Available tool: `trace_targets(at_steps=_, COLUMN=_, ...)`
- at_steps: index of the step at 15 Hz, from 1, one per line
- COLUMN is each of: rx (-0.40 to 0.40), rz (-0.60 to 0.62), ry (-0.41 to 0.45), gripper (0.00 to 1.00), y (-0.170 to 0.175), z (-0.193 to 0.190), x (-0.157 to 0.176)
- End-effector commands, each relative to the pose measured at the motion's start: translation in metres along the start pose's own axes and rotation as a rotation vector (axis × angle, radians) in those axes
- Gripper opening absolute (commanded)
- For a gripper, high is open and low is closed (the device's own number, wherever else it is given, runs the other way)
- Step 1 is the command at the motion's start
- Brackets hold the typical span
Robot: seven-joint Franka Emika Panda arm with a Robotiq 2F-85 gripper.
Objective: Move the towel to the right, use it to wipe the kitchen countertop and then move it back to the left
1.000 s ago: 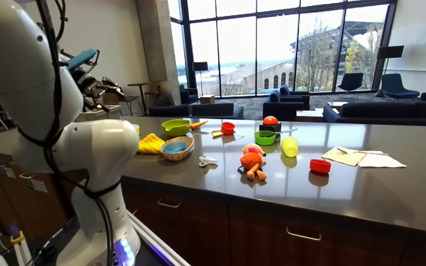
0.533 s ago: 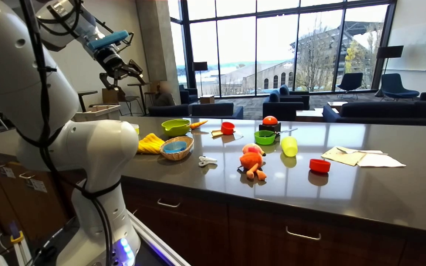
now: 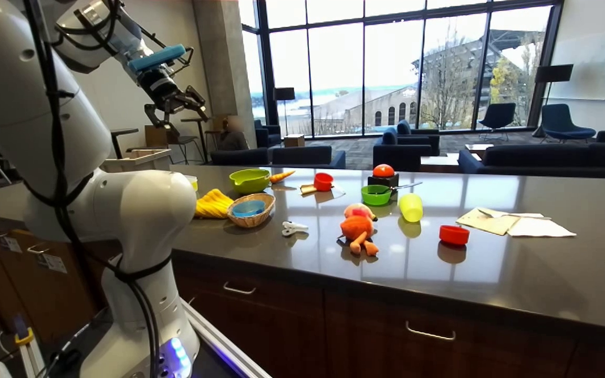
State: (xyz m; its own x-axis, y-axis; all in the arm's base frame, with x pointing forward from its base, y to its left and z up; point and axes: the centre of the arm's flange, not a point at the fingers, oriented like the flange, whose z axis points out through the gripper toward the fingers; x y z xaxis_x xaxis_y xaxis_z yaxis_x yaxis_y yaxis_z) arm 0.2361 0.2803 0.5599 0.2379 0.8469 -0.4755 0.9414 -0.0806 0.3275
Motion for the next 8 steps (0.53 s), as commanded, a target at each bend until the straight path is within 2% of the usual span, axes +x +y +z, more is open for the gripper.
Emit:
trace_targets(at_steps=1, rx=0.010, rz=-0.105, ry=0.137, gripper=1.00, y=-0.007, z=-0.024, x=0.038)
trace_targets(at_steps=4, rx=-0.047, rz=-0.160, ry=0.313, gripper=1.00, y=-0.017, z=-0.063, x=0.068)
trace_targets(at_steps=5, rx=-0.092, rz=-0.160, ry=0.370, gripper=1.00, y=-0.018, z=-0.073, x=0.074)
trace_targets(at_steps=8, rx=-0.164, rz=-0.137, ry=0.554, gripper=1.00, y=0.008, z=-0.079, x=0.089)
